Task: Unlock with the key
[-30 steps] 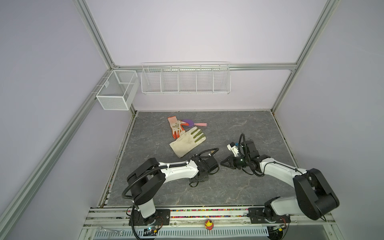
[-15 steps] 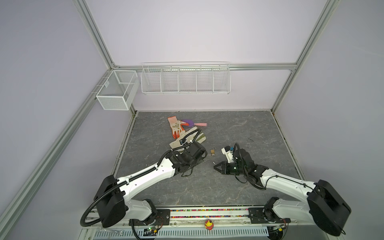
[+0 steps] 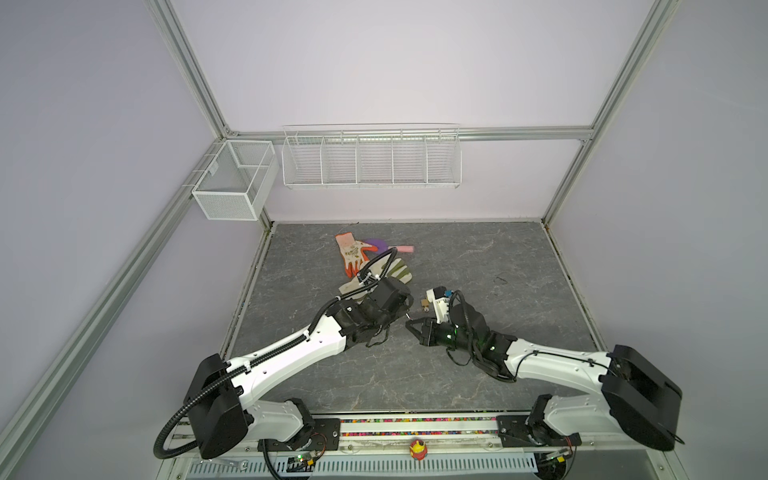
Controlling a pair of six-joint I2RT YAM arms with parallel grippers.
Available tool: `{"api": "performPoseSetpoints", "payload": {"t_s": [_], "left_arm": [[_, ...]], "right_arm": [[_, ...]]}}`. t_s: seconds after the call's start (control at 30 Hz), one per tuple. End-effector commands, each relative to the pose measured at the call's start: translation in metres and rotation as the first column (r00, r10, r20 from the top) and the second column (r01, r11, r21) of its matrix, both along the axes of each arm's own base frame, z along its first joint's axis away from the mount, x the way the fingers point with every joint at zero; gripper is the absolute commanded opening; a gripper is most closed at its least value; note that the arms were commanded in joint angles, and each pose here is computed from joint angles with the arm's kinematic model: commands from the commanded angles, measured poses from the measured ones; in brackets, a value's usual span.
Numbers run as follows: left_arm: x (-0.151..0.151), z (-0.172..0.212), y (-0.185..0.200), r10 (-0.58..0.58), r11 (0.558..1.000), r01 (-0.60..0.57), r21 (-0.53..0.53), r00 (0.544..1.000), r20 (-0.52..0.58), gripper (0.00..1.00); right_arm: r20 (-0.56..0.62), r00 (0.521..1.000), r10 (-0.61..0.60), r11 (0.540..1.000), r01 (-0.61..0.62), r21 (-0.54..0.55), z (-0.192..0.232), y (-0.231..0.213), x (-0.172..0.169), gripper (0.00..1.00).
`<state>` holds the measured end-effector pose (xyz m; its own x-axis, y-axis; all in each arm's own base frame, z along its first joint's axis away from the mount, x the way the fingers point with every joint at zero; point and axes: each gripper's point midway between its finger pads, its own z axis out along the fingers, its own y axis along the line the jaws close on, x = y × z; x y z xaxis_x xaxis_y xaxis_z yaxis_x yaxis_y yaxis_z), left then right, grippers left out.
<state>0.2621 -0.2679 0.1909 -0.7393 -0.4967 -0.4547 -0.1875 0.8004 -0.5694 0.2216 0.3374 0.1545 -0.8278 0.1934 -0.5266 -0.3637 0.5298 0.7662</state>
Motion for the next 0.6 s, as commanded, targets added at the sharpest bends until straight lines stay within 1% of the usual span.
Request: {"api": "performPoseSetpoints", "payload": {"t_s": [0.0, 0.07, 0.23, 0.37, 0.57], "left_arm": [[0.006, 0.015, -0.007, 0.014, 0.999, -0.013, -0.044, 1.000, 0.020, 0.00], [0.007, 0.014, -0.007, 0.012, 0.999, -0.011, -0.038, 1.000, 0.016, 0.00], [0.006, 0.014, -0.010, -0.001, 0.999, 0.002, -0.034, 1.000, 0.013, 0.00], [0.006, 0.011, -0.010, -0.002, 1.000, 0.003, -0.027, 1.000, 0.010, 0.00], [0.005, 0.007, -0.014, -0.022, 0.999, 0.021, -0.027, 1.000, -0.009, 0.00]], "right_arm": [[0.048, 0.997, -0.064, 0.997, 0.061, 0.055, 0.019, 0.005, 0.014, 0.06], [0.055, 0.997, -0.059, 0.996, 0.055, 0.067, 0.023, 0.009, 0.016, 0.06], [0.055, 0.996, -0.072, 0.996, 0.069, 0.056, 0.022, 0.012, 0.020, 0.07], [0.065, 0.996, -0.057, 0.997, 0.054, 0.056, 0.026, 0.015, 0.020, 0.07], [0.052, 0.997, -0.063, 0.998, 0.061, 0.030, 0.022, 0.017, 0.023, 0.07]]}}
